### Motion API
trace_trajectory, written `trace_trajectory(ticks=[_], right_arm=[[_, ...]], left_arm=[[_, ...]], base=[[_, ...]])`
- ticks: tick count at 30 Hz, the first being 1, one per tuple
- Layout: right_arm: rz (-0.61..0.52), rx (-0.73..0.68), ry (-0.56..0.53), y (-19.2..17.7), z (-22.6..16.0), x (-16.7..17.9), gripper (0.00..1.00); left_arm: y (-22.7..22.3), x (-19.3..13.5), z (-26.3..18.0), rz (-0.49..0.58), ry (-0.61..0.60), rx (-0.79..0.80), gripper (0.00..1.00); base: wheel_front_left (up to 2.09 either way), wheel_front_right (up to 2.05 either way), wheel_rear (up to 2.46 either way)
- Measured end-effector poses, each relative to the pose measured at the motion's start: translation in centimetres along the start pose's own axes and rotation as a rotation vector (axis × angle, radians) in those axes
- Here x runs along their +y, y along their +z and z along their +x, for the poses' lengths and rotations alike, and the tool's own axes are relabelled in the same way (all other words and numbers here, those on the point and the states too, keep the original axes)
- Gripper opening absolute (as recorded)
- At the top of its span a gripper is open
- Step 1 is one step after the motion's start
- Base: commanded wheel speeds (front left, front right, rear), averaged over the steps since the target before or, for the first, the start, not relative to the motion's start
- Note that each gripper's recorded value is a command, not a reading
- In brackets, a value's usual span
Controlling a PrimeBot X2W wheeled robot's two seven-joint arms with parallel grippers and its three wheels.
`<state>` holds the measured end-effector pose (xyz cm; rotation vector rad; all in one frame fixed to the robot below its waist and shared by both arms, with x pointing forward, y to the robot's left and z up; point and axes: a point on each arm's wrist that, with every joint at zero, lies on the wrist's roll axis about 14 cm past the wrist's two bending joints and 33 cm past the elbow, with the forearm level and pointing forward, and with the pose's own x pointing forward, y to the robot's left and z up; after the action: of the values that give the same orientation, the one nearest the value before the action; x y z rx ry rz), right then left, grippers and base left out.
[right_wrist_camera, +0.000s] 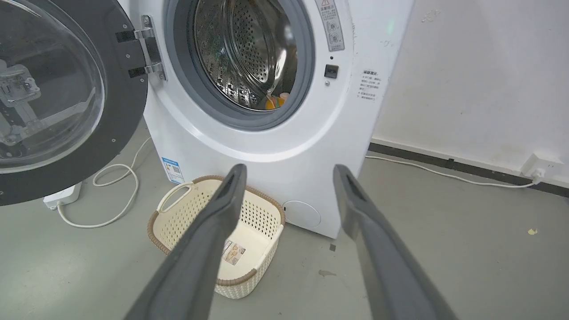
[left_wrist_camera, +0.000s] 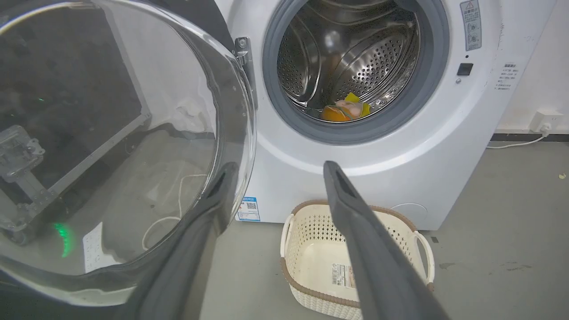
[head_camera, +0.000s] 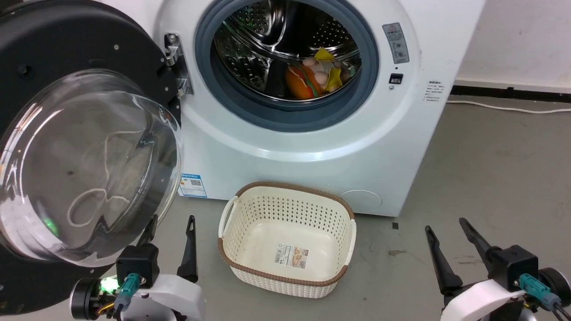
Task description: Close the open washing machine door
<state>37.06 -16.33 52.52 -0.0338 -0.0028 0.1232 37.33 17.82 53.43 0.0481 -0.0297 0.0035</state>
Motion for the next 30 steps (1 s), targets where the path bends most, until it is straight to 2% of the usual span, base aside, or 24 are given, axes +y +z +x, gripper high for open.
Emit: trace_trajectory(ticks=[17, 30], right_arm=[[0.018, -0.048, 0.090, 0.9, 1.5, 2.9, 1.00], [0.027, -0.059, 0.227, 0.8, 2.8, 7.5, 1.00]], left_arm=[[0.5, 2.5, -1.7, 0.005, 0.064, -0.034, 1.00], [0.7, 5.3, -3.6, 0.004, 0.156, -0.053, 1.00]], base=[[0.00, 0.00, 0.00], [0.00, 0.00, 0.00]])
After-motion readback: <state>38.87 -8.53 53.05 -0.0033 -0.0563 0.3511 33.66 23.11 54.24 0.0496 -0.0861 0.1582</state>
